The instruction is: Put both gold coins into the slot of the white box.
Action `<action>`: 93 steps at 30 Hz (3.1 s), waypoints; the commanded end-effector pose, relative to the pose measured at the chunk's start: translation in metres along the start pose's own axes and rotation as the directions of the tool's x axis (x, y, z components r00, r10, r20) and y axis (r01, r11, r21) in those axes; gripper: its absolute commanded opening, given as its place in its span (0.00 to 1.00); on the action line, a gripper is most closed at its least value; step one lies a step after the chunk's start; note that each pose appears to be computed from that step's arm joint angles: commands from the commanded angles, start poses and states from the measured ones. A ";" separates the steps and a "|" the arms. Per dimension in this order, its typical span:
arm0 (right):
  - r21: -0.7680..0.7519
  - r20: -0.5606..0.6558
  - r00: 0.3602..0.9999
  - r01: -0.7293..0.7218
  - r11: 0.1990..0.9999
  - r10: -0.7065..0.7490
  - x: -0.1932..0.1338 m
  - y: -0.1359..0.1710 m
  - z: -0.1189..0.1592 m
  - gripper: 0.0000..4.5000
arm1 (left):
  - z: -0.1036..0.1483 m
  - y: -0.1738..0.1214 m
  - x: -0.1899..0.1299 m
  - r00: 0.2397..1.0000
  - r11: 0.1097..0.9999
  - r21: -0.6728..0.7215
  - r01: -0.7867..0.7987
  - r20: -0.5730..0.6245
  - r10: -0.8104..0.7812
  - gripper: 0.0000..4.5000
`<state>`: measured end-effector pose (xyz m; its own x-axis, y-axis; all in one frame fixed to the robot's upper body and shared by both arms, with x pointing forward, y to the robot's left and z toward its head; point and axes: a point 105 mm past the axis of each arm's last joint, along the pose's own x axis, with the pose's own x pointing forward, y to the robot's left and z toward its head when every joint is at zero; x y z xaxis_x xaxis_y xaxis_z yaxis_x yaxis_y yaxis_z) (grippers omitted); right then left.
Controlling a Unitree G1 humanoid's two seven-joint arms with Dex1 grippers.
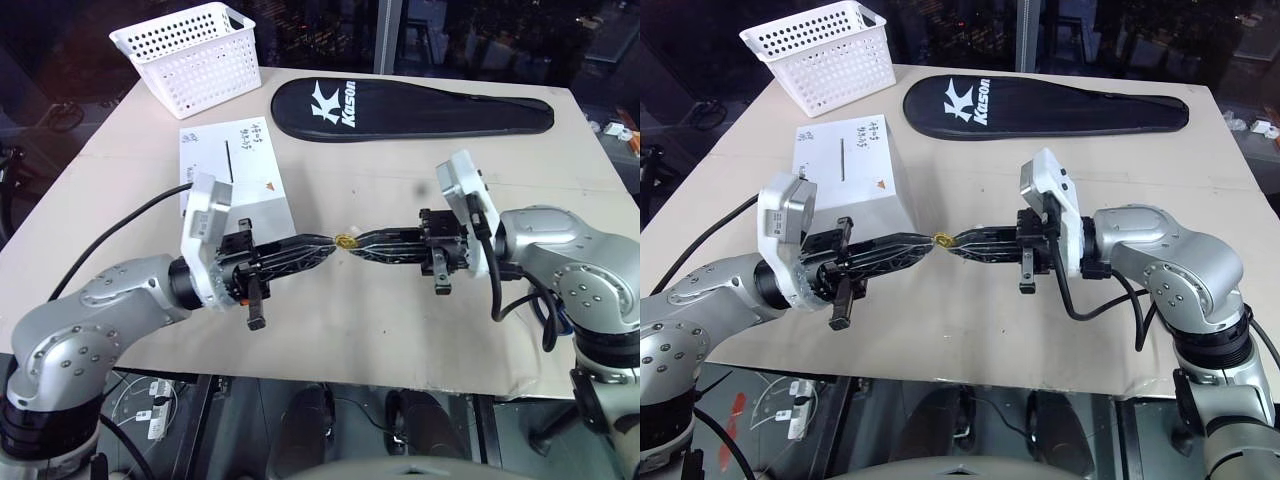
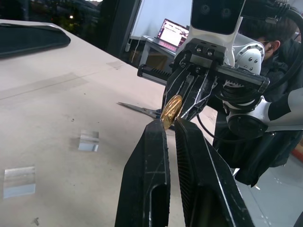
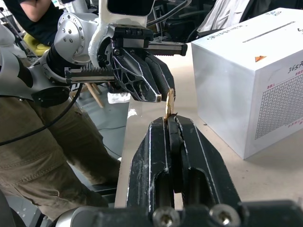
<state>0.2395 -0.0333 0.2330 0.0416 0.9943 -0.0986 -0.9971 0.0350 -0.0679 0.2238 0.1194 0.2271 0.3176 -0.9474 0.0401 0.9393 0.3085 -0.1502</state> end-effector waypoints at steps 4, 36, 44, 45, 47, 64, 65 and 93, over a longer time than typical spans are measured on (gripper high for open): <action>-0.043 0.011 0.997 -0.070 0.997 0.071 0.005 0.011 0.012 0.00 | 0.004 -0.007 0.005 0.999 0.998 0.042 0.039 0.010 -0.039 0.07; -0.043 -0.008 0.998 -0.068 0.997 0.068 0.003 0.010 0.010 0.00 | 0.011 0.000 0.007 1.000 0.997 0.074 -0.001 0.021 -0.001 0.07; -0.036 -0.011 0.998 -0.061 0.997 0.061 0.001 0.010 0.004 0.00 | 0.012 0.001 0.005 1.000 0.997 0.074 -0.002 0.027 0.000 0.07; -0.035 -0.012 0.998 -0.060 0.998 0.060 0.001 0.010 0.004 0.00 | 0.012 0.000 0.005 1.000 0.997 0.071 0.002 0.026 -0.004 0.07; -0.037 -0.012 0.998 -0.059 0.998 0.058 0.001 0.010 0.003 0.00 | 0.010 -0.002 0.005 1.000 0.998 0.066 0.012 0.020 -0.014 0.07; -0.047 -0.006 0.997 -0.078 0.996 0.078 0.001 0.010 0.004 0.00 | 0.001 -0.012 0.009 0.997 0.996 0.042 0.076 -0.012 -0.076 0.07; -0.047 -0.006 0.997 -0.079 0.996 0.079 0.001 0.011 0.004 0.00 | 0.000 -0.012 0.009 0.997 0.996 0.043 0.077 -0.014 -0.077 0.07; -0.037 -0.005 0.993 -0.116 0.993 0.116 0.005 0.015 0.008 0.00 | -0.002 -0.011 0.008 0.996 0.994 0.070 0.089 0.005 -0.090 0.03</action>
<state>0.2352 -0.0318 0.2281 -0.0198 0.9912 -0.1308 -0.9985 -0.0263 -0.0479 0.2207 0.1104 0.2211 0.2511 -0.9675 0.0295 0.9638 0.2471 -0.0999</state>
